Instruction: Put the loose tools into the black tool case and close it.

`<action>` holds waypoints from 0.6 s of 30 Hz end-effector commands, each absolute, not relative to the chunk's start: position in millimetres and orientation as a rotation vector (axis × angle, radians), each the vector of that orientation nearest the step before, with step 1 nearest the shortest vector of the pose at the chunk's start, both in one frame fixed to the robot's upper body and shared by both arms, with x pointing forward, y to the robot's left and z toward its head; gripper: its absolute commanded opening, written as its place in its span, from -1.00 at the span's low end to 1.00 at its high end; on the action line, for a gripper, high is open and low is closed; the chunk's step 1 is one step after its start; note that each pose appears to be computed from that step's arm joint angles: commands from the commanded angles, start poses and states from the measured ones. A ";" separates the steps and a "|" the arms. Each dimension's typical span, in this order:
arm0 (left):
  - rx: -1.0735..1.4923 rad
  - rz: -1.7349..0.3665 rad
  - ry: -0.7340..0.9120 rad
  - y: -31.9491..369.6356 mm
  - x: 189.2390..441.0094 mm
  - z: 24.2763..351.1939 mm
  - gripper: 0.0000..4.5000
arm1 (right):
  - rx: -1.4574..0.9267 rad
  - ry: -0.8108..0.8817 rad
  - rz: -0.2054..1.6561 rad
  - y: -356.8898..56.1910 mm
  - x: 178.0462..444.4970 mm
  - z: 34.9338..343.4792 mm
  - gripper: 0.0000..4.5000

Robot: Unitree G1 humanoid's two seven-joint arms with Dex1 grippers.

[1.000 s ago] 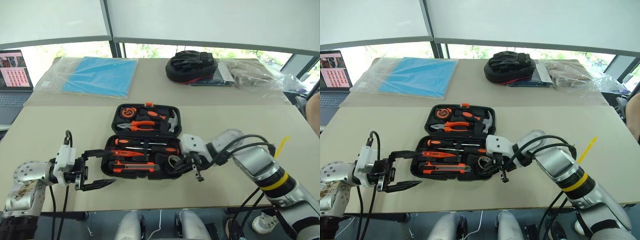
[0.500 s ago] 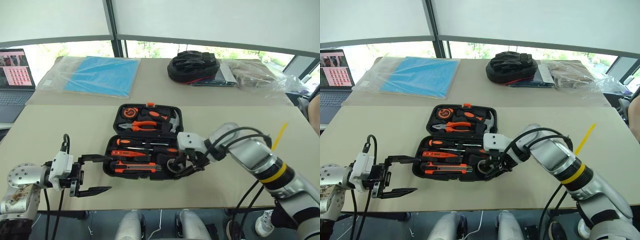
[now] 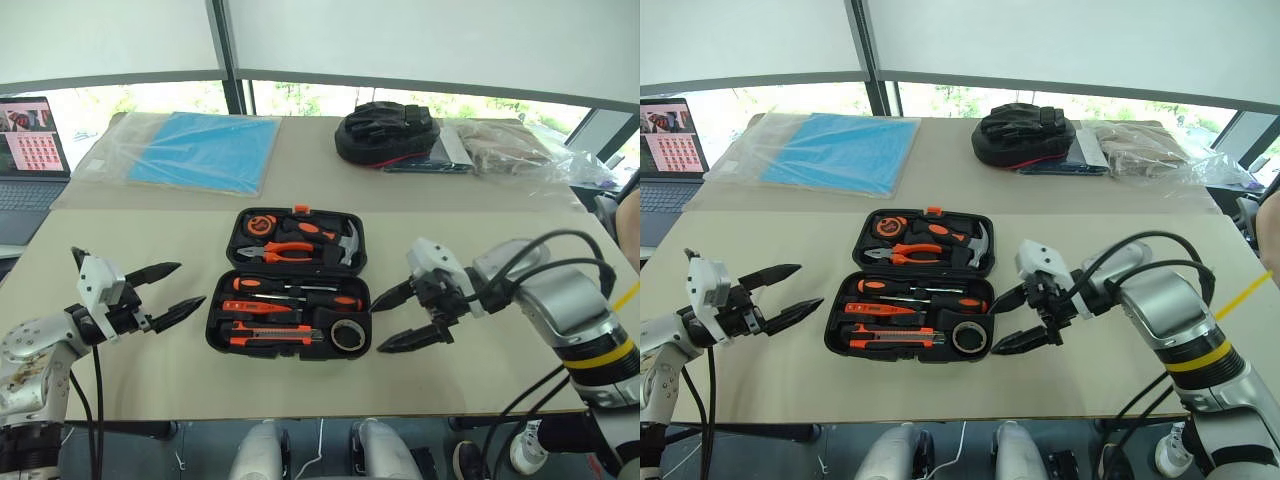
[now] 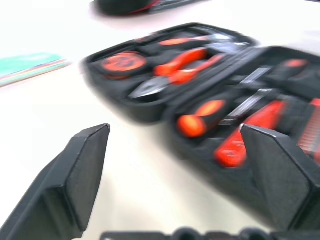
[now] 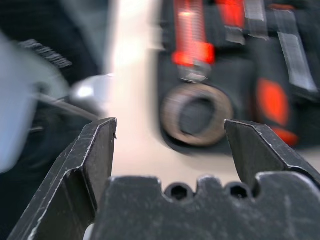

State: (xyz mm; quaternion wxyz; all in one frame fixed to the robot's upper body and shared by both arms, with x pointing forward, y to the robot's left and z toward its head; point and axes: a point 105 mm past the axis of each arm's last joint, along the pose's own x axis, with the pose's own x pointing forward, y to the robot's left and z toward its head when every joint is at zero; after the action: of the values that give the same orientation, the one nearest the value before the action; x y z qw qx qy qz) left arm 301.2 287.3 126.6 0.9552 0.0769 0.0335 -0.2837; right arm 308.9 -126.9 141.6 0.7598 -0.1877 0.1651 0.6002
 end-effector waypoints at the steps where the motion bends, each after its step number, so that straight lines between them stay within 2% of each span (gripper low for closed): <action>1: 0.165 -0.433 0.095 292.7 322.2 119.0 0.13 | -0.518 0.204 1.085 -139.0 343.6 143.9 -0.05; 4: 0.190 -0.411 0.137 283.2 337.2 109.2 -0.32 | -0.510 0.164 0.998 -137.2 359.3 136.8 -0.47; 6: 0.184 -0.454 0.168 268.9 344.8 102.8 -0.71 | -0.525 0.161 0.982 -133.9 364.8 128.6 -0.83; 7: 0.186 -0.482 0.178 261.8 346.9 100.7 -0.80 | -0.522 0.172 0.995 -131.4 364.5 124.4 -0.91; 8: 0.177 -0.523 0.177 251.8 348.8 100.4 -0.97 | -0.503 0.187 1.016 -127.3 363.0 120.4 -1.00; 14: 0.205 -0.690 0.261 216.8 350.6 89.4 -0.97 | -0.436 0.283 1.128 -110.1 350.0 106.3 -1.00; 18: 0.218 -0.777 0.256 201.0 347.6 88.5 -0.97 | -0.423 0.257 1.121 -105.9 351.3 111.1 -1.00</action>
State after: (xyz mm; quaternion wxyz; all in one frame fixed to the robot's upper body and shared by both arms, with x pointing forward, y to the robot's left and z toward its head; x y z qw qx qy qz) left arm 349.1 221.8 86.8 0.9273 0.0988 0.1318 -0.3362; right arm 351.6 -118.7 92.4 0.8233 -0.1957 0.1577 0.5089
